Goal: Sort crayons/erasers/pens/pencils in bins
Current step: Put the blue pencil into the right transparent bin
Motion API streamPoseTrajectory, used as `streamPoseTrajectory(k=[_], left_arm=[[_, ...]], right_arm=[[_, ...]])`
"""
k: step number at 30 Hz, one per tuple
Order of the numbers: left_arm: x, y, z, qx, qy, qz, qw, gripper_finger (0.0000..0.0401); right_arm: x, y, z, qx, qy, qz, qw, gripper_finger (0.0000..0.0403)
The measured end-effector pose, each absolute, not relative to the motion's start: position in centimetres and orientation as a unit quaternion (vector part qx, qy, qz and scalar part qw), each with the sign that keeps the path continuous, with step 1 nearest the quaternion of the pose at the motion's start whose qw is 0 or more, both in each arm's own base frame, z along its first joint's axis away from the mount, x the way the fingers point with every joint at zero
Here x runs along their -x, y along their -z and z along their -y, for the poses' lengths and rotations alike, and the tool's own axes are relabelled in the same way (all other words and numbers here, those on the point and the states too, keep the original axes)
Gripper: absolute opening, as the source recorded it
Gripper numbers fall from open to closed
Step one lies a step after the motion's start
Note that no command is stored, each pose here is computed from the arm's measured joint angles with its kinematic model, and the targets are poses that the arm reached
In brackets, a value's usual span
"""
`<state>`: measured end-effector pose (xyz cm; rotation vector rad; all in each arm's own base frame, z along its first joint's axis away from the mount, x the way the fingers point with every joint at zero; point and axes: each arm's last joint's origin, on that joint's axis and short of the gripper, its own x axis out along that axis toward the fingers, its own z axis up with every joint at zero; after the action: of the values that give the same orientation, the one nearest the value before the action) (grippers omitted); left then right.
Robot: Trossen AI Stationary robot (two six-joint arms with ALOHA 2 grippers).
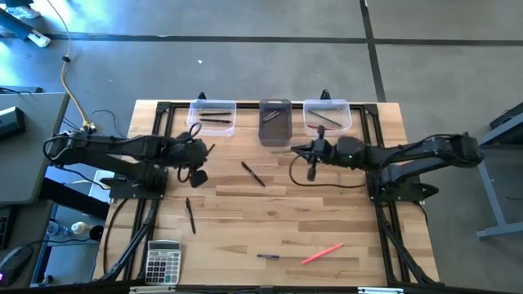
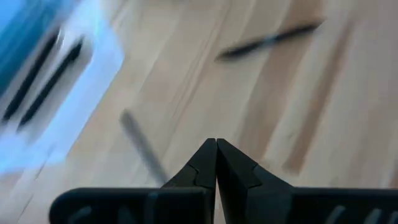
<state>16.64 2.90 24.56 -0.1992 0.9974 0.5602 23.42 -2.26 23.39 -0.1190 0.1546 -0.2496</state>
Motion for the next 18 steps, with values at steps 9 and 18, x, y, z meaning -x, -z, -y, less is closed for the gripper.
streamPoseTrajectory(k=[9, 18], left_arm=[[-18.0, -21.6, -7.3, 0.166, -0.279, -0.581, 0.746, 0.0011], [-18.3, -18.5, -10.9, 0.211, -0.283, -0.633, 0.689, 0.0081]], right_arm=[[-21.3, -24.2, 0.7, 0.083, 0.105, -0.032, 0.991, 0.0], [-21.3, -24.2, 0.3, 0.098, 0.095, -0.031, 0.99, 0.0]])
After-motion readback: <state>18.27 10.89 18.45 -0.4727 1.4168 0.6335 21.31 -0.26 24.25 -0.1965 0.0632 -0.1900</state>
